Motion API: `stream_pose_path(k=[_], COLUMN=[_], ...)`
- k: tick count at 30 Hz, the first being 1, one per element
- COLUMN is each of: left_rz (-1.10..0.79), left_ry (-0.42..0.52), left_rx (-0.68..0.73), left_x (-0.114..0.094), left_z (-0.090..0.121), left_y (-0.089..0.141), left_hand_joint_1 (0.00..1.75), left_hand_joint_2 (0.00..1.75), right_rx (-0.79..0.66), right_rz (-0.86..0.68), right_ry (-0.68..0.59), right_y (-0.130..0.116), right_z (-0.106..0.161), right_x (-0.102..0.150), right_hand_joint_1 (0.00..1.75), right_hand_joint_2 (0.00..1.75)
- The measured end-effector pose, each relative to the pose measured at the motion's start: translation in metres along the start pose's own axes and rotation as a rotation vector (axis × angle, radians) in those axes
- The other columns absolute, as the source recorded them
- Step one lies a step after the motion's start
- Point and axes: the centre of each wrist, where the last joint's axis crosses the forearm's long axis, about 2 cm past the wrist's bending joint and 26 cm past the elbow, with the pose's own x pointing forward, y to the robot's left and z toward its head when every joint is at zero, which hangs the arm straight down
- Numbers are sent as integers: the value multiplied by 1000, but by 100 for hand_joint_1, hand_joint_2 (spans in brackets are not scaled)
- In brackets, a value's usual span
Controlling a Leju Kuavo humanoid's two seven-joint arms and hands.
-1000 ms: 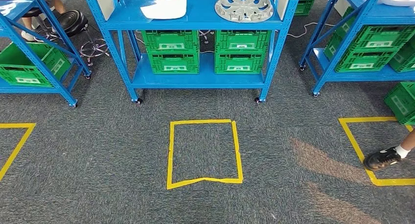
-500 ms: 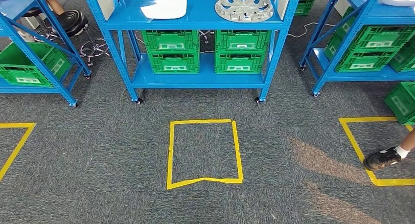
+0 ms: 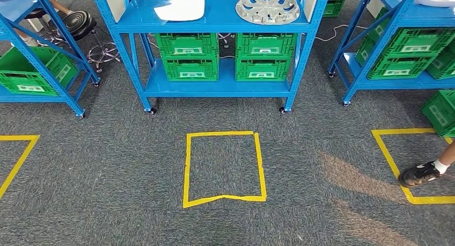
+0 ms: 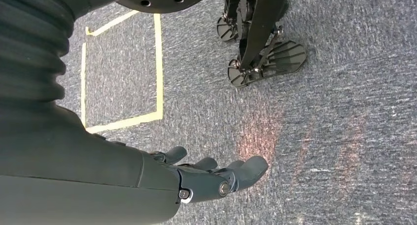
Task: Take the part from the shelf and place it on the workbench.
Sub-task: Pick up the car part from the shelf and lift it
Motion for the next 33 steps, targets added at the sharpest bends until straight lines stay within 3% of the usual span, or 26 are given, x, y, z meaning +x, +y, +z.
stream_pose_path(k=[4, 14, 18, 25, 33], left_rz=[-3, -145, -199, -278, -355], left_ry=[-1, 1, 5, 12, 31], left_rx=[0, 13, 21, 34, 46], left_x=[0, 17, 24, 34, 46], left_z=[0, -4, -5, -7, -9], left_y=[0, 0, -1, -2, -4], left_hand_joint_1=[0, 0, 0, 0, 0], left_hand_joint_2=[175, 175, 0, 0, 0], right_rx=[-2, -59, -103, -200, -336], right_rz=[10, 256, 355, 507, 688], right_ry=[-14, -333, -456, -658, -880], right_y=[-1, -15, -22, -33, -38], right_z=[-1, -7, 2, 33, 91], right_x=[7, 159, 218, 314, 414], right_hand_joint_1=[0, 0, 0, 0, 0], right_hand_joint_2=[175, 175, 0, 0, 0])
